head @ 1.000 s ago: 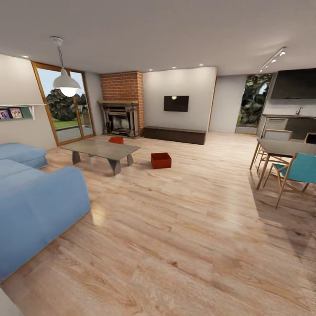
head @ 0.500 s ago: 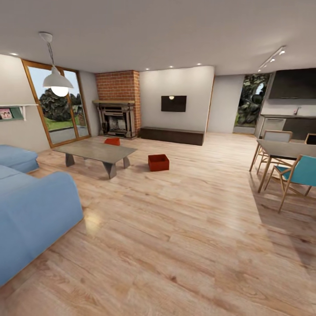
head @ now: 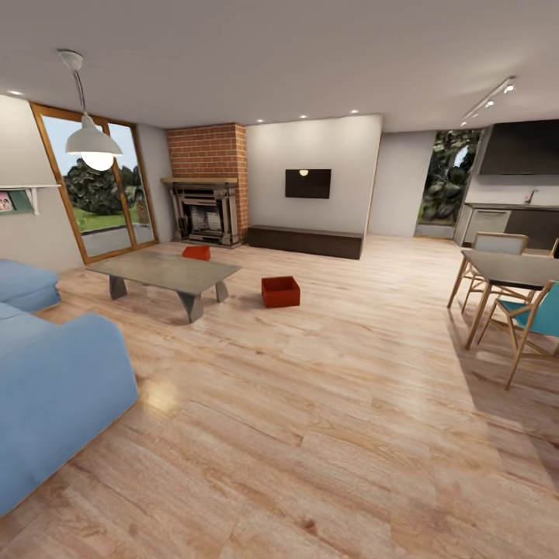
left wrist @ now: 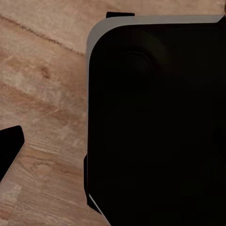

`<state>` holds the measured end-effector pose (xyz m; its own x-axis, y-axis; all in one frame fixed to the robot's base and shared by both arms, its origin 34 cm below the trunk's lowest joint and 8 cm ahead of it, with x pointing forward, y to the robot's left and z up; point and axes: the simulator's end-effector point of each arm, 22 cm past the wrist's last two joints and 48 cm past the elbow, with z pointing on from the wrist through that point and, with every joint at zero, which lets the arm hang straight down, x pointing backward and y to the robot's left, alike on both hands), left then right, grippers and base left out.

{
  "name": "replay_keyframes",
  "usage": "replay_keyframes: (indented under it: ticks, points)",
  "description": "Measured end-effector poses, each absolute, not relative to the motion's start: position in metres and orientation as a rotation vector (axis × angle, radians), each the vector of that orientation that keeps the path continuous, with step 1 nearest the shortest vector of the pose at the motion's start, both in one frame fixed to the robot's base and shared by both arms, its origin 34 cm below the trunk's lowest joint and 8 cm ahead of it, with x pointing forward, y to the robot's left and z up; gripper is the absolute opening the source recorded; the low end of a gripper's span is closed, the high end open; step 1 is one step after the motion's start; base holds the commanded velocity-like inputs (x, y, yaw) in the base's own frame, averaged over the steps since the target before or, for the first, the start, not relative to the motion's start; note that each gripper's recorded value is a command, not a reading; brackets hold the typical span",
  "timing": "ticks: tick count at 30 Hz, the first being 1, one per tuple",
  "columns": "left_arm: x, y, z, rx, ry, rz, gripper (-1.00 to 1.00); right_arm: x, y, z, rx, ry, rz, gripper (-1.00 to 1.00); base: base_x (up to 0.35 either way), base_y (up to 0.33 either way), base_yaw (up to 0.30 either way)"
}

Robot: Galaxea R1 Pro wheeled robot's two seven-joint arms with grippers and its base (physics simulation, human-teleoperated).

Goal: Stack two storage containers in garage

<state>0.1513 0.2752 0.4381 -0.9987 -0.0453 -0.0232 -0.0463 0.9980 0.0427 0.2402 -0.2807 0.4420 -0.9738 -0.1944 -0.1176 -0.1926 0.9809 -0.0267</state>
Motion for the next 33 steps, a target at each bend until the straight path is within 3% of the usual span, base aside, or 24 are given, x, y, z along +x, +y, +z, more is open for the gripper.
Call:
replay_keyframes:
  ticks: [33]
  points:
    - [0.1514, 0.2740, 0.4380, -0.071, 3.117, 0.065, 1.00, 0.2402, -0.2807, 0.4420, -0.294, 3.007, -0.023, 1.00, 0.320, 0.000, 0.000]
